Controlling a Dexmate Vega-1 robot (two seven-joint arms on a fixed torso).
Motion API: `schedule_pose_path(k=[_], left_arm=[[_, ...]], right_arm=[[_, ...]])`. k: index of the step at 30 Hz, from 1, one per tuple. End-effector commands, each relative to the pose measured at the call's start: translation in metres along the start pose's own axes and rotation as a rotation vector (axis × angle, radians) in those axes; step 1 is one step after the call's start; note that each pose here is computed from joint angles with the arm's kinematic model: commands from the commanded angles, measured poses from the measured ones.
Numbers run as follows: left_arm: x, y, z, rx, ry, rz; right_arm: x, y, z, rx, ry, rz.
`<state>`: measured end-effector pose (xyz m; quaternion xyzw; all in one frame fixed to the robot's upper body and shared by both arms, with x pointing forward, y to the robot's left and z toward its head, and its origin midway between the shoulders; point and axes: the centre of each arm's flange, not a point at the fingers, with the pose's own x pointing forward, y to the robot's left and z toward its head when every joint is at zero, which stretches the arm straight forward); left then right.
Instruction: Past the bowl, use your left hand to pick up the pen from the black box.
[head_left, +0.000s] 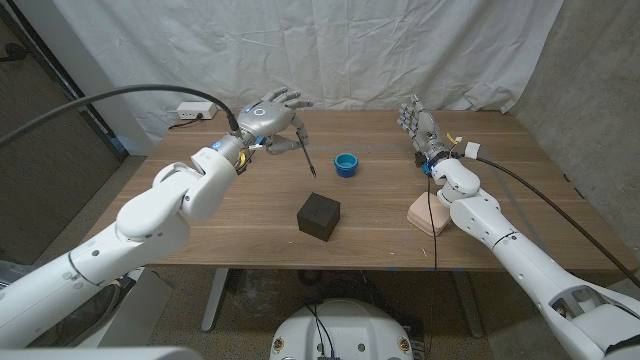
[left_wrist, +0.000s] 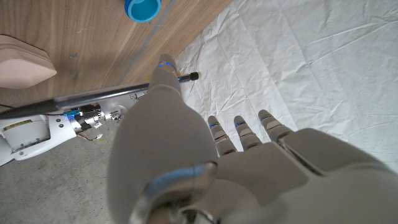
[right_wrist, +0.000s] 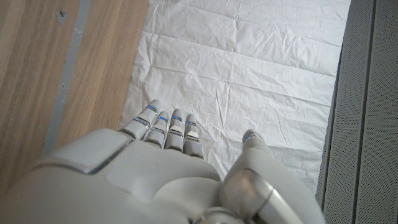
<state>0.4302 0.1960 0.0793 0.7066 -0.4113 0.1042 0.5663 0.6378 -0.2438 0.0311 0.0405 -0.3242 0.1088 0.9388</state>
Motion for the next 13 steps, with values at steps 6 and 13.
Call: schedule_pose_path(k=[6,13], left_arm=[[-0.0028,0.0034,0.0022,-0.004,0.007,0.017],[-0.0047,-0.0011,0.0037,-0.02,0.005,0.014]], right_arm=[[0.0006,-0.0005,-0.0003,-0.002,0.005,0.005],[-0.0007,-0.0003,0.0001,-0.006,0.008,0.005]])
